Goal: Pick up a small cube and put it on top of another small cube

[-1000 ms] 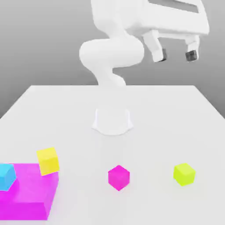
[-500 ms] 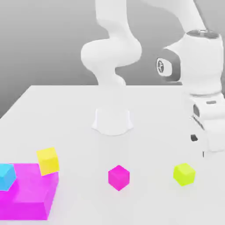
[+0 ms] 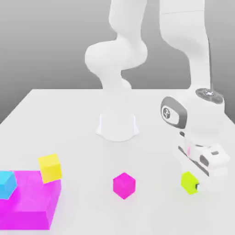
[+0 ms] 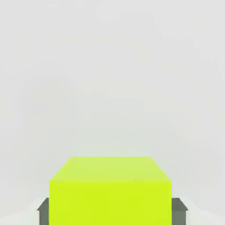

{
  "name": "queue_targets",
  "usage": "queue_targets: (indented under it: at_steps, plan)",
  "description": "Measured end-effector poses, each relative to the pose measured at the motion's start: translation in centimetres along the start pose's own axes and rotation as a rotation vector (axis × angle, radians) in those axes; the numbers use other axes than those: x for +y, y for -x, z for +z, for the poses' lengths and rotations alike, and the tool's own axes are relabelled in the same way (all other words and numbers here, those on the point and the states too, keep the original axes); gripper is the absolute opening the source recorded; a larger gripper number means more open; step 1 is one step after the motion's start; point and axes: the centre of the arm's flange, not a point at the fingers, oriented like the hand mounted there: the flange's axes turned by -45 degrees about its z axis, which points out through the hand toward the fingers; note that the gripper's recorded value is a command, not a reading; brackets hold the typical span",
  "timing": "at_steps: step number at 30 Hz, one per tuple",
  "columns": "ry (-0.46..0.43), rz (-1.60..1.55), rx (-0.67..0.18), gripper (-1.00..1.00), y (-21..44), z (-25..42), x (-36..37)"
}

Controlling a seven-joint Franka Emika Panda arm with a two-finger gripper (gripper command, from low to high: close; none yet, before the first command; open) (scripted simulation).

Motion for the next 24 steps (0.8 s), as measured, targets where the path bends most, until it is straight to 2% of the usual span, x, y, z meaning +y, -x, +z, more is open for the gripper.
queue_targets:
  at_steps: [8,13,19,24]
  plan:
    - [0.001,0.001,0.000,-1.00,0.1,-5.6,0.0]
    - [0.004,0.295,-0.008,-1.00,10.8,-9.0,-0.9]
    - [0.000,0.576,-0.001,-1.00,18.9,-11.1,-5.5]
    - [0.001,0.622,0.010,-1.00,20.1,-9.3,-6.0]
